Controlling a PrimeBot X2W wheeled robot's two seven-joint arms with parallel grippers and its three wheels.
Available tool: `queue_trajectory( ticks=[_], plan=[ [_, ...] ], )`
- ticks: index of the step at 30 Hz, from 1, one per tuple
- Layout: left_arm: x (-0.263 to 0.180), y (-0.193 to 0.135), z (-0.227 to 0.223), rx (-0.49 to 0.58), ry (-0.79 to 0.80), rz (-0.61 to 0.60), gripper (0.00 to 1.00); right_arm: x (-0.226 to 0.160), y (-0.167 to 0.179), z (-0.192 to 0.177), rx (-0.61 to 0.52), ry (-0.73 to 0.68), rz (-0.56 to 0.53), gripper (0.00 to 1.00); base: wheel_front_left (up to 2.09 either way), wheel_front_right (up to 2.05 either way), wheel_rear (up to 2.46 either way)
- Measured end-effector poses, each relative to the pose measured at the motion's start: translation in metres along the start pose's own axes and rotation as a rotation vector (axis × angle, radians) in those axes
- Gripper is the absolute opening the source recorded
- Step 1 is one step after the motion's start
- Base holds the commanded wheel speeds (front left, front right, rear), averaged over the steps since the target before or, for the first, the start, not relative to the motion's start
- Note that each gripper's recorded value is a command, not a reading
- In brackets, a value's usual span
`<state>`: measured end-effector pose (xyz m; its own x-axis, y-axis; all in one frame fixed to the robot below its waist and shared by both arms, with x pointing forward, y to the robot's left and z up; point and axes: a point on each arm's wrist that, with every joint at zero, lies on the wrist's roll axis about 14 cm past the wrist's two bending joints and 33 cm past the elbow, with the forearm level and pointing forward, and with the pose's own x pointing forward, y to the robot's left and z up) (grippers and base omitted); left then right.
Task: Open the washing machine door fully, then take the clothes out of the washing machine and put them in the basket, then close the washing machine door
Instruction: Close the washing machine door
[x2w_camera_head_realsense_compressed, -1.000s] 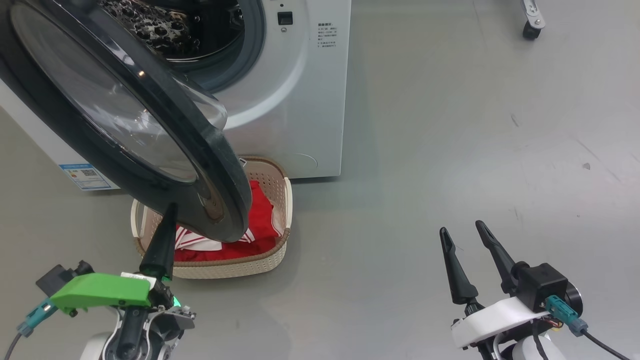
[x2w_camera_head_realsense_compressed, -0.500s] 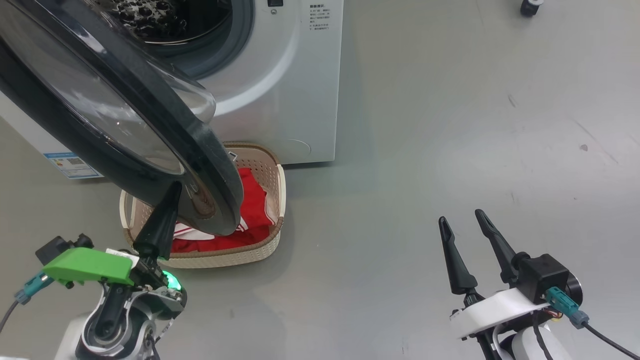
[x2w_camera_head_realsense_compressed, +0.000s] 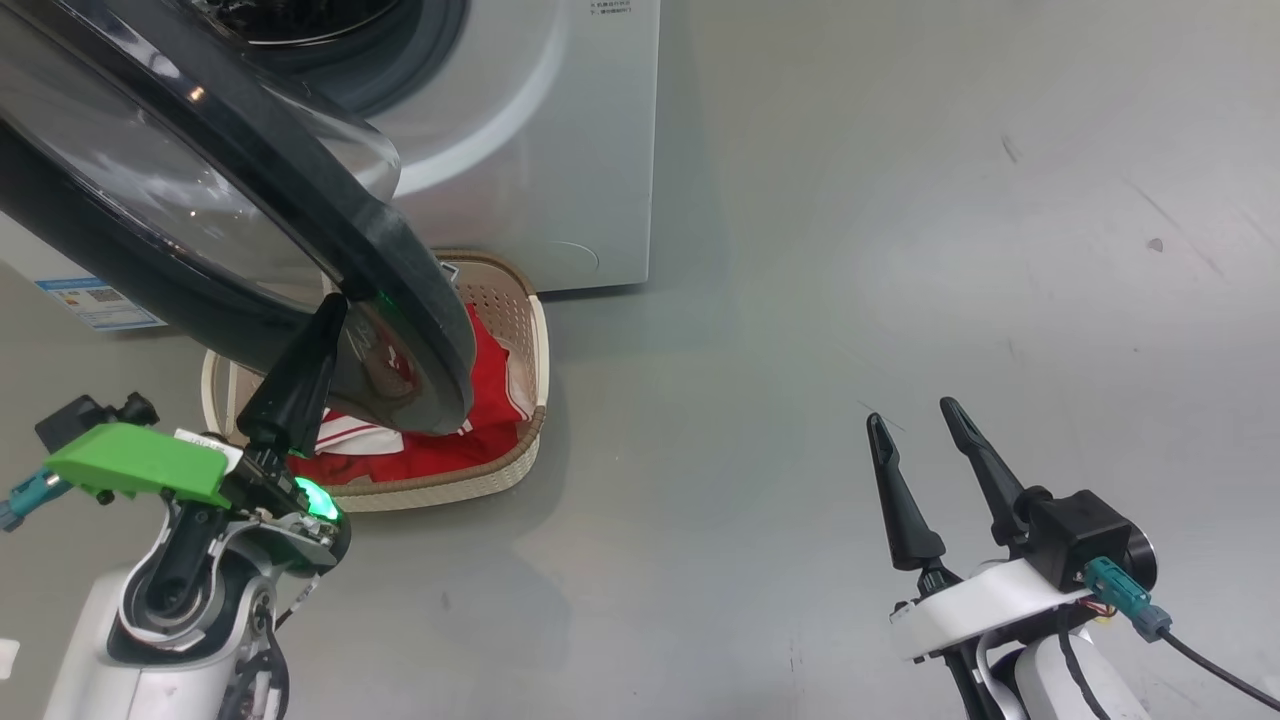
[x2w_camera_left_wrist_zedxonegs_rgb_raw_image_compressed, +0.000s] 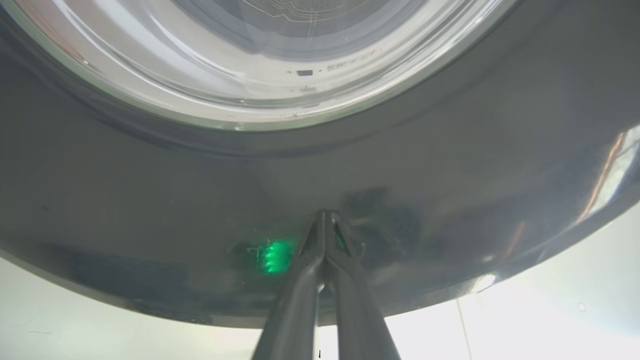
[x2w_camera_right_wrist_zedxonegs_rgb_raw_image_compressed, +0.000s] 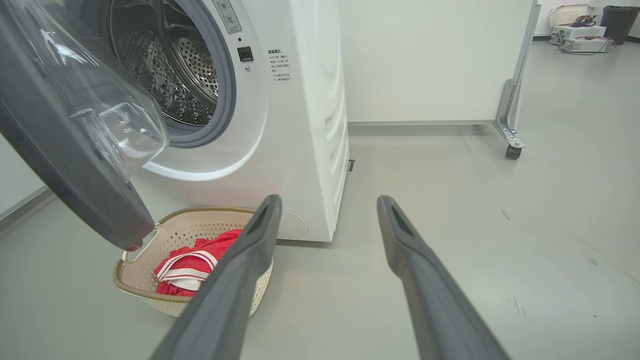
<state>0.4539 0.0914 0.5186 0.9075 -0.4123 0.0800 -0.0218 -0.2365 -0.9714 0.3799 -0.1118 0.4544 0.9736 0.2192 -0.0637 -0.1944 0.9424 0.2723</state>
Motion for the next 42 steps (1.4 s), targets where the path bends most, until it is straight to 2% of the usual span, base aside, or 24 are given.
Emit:
queue_trajectory(
  ticks=[12, 26, 36, 42],
  plan=[
    [0.035, 0.003, -0.008, -0.008, 0.073, 0.007, 0.0, 0.008, -0.005, -0.003, -0.002, 0.006, -0.019, 1.0, 0.0, 0.0, 0.0],
    [0.081, 0.017, -0.012, -0.037, 0.097, 0.022, 0.0, 0.004, -0.026, -0.003, 0.014, 0.008, -0.105, 1.0, 0.0, 0.0, 0.0],
    [0.091, 0.033, -0.026, -0.055, 0.126, 0.06, 0.0, -0.003, -0.044, 0.003, 0.002, -0.006, -0.182, 1.0, 0.0, 0.0, 0.0],
    [0.083, 0.037, -0.028, -0.015, 0.132, 0.08, 0.0, 0.0, -0.043, 0.01, 0.0, -0.027, -0.174, 1.0, 0.0, 0.0, 0.0]
  ],
)
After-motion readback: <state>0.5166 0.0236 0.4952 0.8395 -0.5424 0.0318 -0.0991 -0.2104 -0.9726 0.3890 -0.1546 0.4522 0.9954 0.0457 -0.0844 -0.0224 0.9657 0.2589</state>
